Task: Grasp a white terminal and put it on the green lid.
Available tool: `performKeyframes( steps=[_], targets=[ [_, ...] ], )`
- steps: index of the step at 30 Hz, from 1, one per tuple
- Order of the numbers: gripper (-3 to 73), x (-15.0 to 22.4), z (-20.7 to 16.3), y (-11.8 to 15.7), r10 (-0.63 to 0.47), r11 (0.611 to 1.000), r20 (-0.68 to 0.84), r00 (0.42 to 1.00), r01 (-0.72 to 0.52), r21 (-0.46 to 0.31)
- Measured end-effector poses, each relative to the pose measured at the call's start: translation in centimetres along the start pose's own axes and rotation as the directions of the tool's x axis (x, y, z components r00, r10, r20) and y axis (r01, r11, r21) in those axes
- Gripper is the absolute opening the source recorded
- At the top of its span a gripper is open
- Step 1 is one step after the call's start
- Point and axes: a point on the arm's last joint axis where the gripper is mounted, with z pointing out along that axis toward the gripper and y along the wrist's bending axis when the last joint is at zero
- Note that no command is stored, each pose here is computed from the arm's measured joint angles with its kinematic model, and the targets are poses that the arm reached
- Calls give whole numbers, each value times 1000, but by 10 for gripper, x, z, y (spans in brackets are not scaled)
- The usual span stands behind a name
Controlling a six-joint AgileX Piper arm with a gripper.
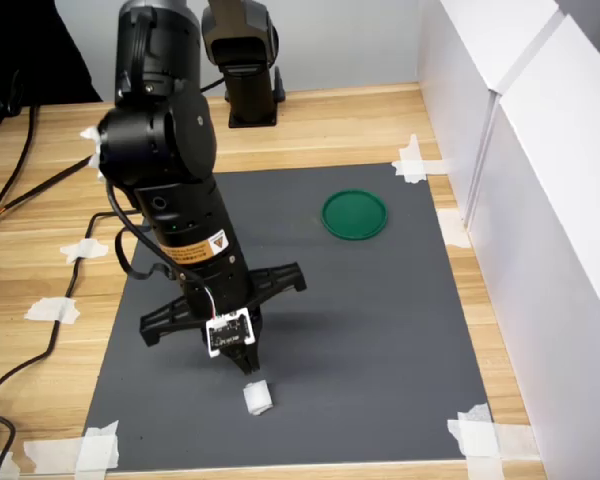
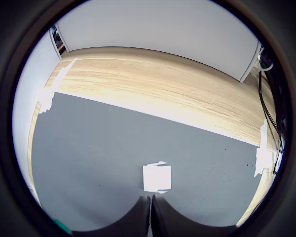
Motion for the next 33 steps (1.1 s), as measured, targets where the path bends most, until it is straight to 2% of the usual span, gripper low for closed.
performKeyframes(
  steps=[3, 6, 15, 19, 23, 33],
  targets=[
    [-3, -1, -3, 0, 9, 1000, 6, 1000, -9, -5],
    [47, -1, -3, 1, 12, 1000, 6, 1000, -12, -9],
    [344, -3, -1, -1, 6, 1000, 39, 999, -6, 6],
    [439, -2, 5, -1, -13, 1000, 31, 999, 12, 5],
    [471, -2, 11, -3, -15, 1000, 41, 999, 15, 13],
    [474, 3, 32, -5, -11, 1000, 21, 1000, 10, 12]
  ],
)
